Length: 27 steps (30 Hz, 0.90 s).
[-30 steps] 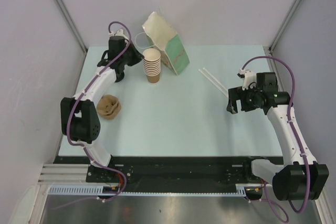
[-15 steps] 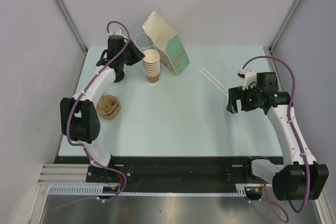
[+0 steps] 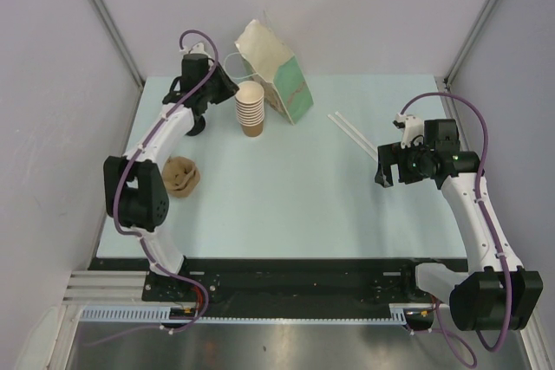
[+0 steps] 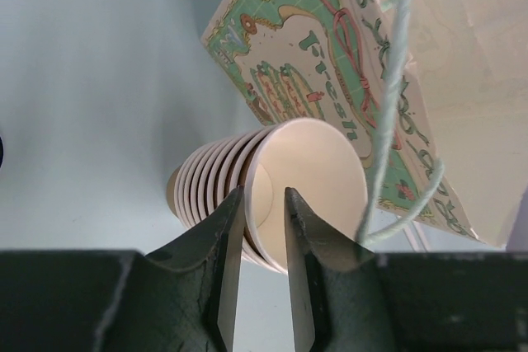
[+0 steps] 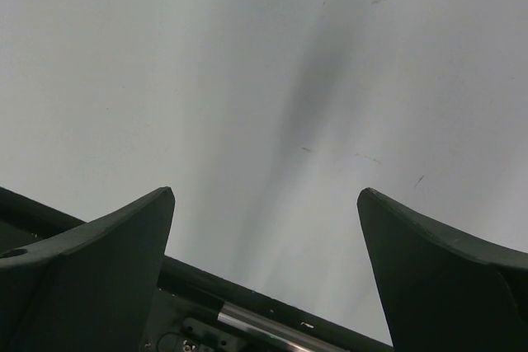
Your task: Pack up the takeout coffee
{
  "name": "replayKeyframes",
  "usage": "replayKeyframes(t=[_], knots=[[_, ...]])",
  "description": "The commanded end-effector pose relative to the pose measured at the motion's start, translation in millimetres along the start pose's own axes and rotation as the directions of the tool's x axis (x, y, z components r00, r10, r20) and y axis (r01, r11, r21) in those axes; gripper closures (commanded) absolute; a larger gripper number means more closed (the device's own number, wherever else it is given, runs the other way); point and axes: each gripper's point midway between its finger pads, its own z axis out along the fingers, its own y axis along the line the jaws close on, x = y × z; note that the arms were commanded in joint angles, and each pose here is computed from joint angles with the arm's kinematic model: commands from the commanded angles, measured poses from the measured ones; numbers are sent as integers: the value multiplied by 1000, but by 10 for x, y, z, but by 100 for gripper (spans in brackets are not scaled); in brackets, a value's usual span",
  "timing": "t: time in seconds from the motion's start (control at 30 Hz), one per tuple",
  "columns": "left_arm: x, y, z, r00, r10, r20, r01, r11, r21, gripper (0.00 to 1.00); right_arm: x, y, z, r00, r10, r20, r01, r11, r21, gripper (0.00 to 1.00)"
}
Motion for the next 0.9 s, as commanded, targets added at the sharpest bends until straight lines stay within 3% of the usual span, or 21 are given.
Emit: replayKeyframes(t=[0.0, 0.23, 0.43, 0.87], knots=[[-92, -67, 24, 999, 40, 26, -40, 999, -10, 70, -153, -25, -54, 999, 0, 44, -1, 1000, 16, 0], [-19, -35, 60, 998, 55, 11, -55, 998, -25, 76, -151, -30, -51, 999, 2, 43, -3, 1000, 17, 0], [-112, -88, -42, 998, 57, 27, -57, 998, -25, 99, -151, -27, -58, 999, 3, 45, -4, 1000, 17, 0], [-85, -71, -413, 999, 51, -16, -52, 997, -57, 100, -154, -9, -69, 999, 5, 49, -5, 1000, 10, 0]])
